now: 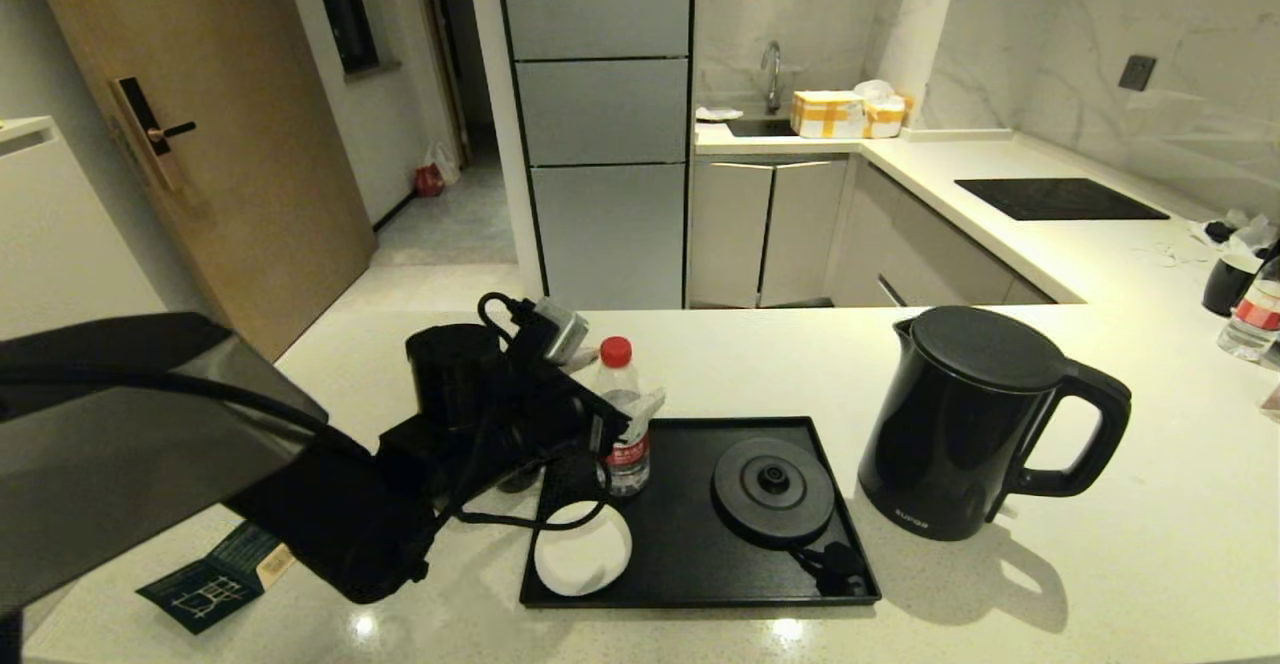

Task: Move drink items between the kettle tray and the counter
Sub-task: Pick up the bottled water

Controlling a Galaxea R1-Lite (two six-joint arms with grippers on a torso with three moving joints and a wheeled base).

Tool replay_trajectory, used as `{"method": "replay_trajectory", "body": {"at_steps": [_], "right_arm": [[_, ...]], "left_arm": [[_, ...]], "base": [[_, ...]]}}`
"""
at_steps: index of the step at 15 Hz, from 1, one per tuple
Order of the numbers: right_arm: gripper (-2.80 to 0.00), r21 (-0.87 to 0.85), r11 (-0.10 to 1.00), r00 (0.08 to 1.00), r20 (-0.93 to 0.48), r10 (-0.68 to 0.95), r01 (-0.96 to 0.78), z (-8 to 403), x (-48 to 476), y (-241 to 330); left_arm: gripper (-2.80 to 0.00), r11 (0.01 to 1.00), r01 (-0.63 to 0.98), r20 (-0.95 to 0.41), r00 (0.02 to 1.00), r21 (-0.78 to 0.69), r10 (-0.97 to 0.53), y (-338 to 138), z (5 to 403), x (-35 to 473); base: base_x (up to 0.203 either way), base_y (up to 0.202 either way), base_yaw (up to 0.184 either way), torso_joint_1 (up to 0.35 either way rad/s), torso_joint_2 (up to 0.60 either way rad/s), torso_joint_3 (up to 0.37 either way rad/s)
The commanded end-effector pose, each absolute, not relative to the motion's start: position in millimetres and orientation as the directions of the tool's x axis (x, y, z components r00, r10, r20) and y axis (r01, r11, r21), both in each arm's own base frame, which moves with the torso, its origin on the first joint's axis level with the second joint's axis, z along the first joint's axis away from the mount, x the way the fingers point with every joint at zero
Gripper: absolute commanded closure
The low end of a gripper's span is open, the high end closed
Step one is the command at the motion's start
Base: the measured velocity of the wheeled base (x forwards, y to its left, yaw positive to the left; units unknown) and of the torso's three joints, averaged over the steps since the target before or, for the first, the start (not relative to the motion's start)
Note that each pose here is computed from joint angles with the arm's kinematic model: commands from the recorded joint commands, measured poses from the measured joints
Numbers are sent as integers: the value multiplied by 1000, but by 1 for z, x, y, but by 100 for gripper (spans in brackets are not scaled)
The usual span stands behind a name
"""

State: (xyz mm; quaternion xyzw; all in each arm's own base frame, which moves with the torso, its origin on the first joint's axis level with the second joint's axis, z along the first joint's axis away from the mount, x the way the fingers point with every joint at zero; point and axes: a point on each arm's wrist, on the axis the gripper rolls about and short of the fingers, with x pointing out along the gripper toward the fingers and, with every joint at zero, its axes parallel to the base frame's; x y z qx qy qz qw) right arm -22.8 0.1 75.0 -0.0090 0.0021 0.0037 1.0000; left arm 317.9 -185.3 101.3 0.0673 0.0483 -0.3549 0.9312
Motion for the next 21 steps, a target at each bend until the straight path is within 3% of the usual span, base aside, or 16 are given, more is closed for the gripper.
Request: {"method": "replay_trajectory", "body": {"at_steps": [1,7,13,14,15,21], "right_arm": [[0,-18,1000,1000,-7,9,-9,75,-23,0],[0,-18,1000,1000,-6,8,-8,75,-23,0],[0,-18,1000,1000,-8,8,-8,75,-23,0],[0,-18,1000,1000,-8,8,-8,75,-23,0],[0,-18,1000,1000,-6,8,-8,75,-23,0],[0,-18,1000,1000,-6,8,-8,75,-23,0]], "left_arm": [[-280,740,665,-162,745,102,-647,-190,88,325],[-280,753,641,-221,763,149,-607,-189,60,335],[-280,783,594,-185,803,184,-566,-196,53,355],[-45,787,588,-181,808,186,-560,-197,53,356],[0,789,584,-159,812,189,-562,-196,62,355],[0,797,574,-160,818,188,-552,-194,66,351]], "base": [[0,0,0,0,0,0],[0,0,0,0,0,0],[0,0,0,0,0,0],[0,0,0,0,0,0],[0,0,0,0,0,0],[0,0,0,0,0,0]]}}
